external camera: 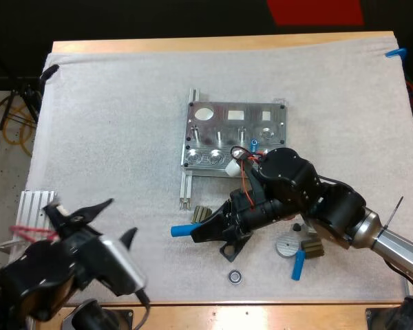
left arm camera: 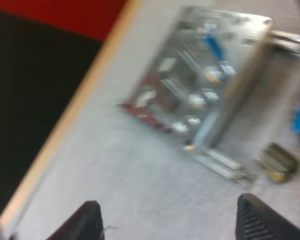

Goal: Load cells from left to right

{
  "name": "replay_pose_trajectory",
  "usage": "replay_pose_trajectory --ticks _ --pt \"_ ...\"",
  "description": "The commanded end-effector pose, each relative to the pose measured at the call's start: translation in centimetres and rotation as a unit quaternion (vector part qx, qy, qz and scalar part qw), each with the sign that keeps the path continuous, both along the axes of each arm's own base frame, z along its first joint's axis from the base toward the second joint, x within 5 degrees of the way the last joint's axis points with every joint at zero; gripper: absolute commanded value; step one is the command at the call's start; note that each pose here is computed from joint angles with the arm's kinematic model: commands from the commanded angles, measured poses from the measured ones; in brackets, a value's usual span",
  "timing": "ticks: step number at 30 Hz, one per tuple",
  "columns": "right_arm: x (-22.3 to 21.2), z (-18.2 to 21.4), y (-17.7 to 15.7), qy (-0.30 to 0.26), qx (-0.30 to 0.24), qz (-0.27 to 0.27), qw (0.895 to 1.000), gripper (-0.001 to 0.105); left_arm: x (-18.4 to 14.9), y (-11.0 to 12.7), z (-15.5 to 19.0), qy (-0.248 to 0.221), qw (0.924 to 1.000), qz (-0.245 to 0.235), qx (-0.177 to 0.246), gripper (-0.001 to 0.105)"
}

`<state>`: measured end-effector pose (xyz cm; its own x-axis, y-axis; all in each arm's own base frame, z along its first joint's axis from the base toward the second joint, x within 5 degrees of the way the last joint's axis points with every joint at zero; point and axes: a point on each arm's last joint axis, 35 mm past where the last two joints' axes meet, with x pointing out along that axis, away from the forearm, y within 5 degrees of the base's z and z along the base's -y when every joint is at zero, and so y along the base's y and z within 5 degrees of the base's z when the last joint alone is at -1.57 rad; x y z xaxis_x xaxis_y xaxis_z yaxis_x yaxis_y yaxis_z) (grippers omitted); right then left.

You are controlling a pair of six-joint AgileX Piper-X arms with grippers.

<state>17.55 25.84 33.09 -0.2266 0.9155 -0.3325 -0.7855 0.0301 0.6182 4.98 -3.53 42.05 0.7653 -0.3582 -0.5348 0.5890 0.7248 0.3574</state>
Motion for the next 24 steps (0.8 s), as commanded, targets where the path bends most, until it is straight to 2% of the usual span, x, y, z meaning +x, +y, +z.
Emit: replay_pose_trajectory --ticks 1,5,11,15,20,24 --pt "-0.1 0.3 0.0 -0.004 0.009 0.009 1.0 0.0 -0.6 0.9 0.5 -0.024 0.9986 0.04 -0.022 0.056" --pt "-0.1 0.3 0.0 -0.005 0.01 0.009 1.0 0.0 -1.8 2.5 0.8 -0.052 0.9929 0.091 -0.057 0.056" --pt "-0.1 0.5 -0.1 -0.008 0.011 0.009 1.0 0.0 -2.3 3.5 1.0 -0.076 0.9824 0.152 -0.077 0.055" --pt "-0.4 1.0 -0.4 -0.019 0.018 0.007 1.0 0.0 -2.2 3.6 1.3 -0.09 0.977 0.173 -0.085 0.055" --pt "-0.8 2.2 -1.1 -0.046 0.029 -0.007 0.999 0.0 -2.0 3.4 2.3 -0.121 0.968 0.181 -0.126 0.054" --pt "-1.0 2.6 -1.4 -0.057 0.033 -0.014 0.998 0.0 -1.9 3.3 2.6 -0.127 0.9656 0.177 -0.142 0.05"
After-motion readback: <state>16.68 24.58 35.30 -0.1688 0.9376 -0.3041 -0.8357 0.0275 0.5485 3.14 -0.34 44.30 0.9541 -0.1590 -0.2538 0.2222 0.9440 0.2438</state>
